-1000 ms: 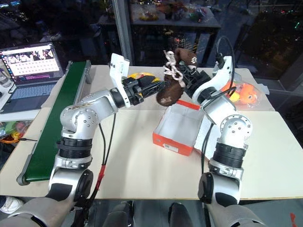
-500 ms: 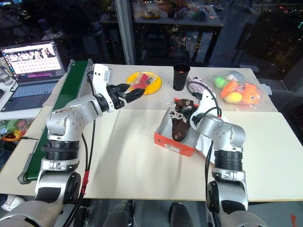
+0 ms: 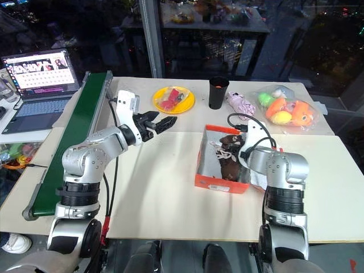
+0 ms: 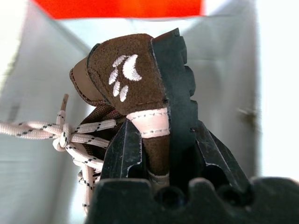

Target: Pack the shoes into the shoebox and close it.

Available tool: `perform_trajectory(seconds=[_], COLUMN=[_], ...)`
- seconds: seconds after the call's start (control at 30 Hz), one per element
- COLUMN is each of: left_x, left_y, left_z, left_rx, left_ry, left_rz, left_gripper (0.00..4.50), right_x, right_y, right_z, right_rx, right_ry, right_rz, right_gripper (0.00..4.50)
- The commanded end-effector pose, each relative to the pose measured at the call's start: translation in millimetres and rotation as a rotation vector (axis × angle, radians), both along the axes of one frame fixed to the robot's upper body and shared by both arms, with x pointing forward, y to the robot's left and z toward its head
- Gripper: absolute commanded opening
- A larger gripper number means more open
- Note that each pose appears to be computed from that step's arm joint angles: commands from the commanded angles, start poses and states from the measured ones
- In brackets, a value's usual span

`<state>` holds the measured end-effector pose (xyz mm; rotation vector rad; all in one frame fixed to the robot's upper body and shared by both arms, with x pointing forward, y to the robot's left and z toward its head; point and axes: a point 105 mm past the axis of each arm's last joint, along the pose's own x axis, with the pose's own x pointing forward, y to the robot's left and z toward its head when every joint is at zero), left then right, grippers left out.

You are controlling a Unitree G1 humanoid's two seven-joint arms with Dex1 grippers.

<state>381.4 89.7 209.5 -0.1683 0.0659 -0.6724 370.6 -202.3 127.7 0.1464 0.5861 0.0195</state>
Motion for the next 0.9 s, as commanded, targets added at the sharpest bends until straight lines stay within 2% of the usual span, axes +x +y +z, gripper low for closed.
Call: perform_trajectory(seconds=[0.03,0.13,0.33,0.5,0.63,0.73,0.8,0.9], left_x=[-7,-9,-8,-7,-3,2,4,6], left_y=[-6,-7,-6,-6,6,16,29,44], left_z=[14,12,12,12,10,7,5,2], left_rx=[-0.019,-0.023,-0.020,0.002,0.062,0.141,0.199,0.256], left_ry=[-0.052,-0.047,-0.042,-0.047,-0.057,-0.076,-0.094,-0.112], left_rz=[-0.011,-0.006,0.002,0.000,0.047,0.093,0.148,0.204], left_gripper=[4.46,4.46,4.46,4.46,4.46,4.46,4.46,4.46], right_x=[-8,-9,-3,3,6,5,-5,-19], right_y=[-14,-17,-7,4,15,32,60,82], right_z=[3,1,16,34,66,89,110,121], right_rx=[-0.052,-0.078,-0.107,-0.146,-0.175,-0.094,-0.019,0.022], right_ry=[-0.008,-0.012,-0.069,-0.135,-0.228,-0.311,-0.401,-0.460], right_rz=[0.002,0.021,0.075,0.120,0.170,0.265,0.439,0.601], right_gripper=[1.62,2.61,4.48,4.48,4.48,4.48,4.48,4.48])
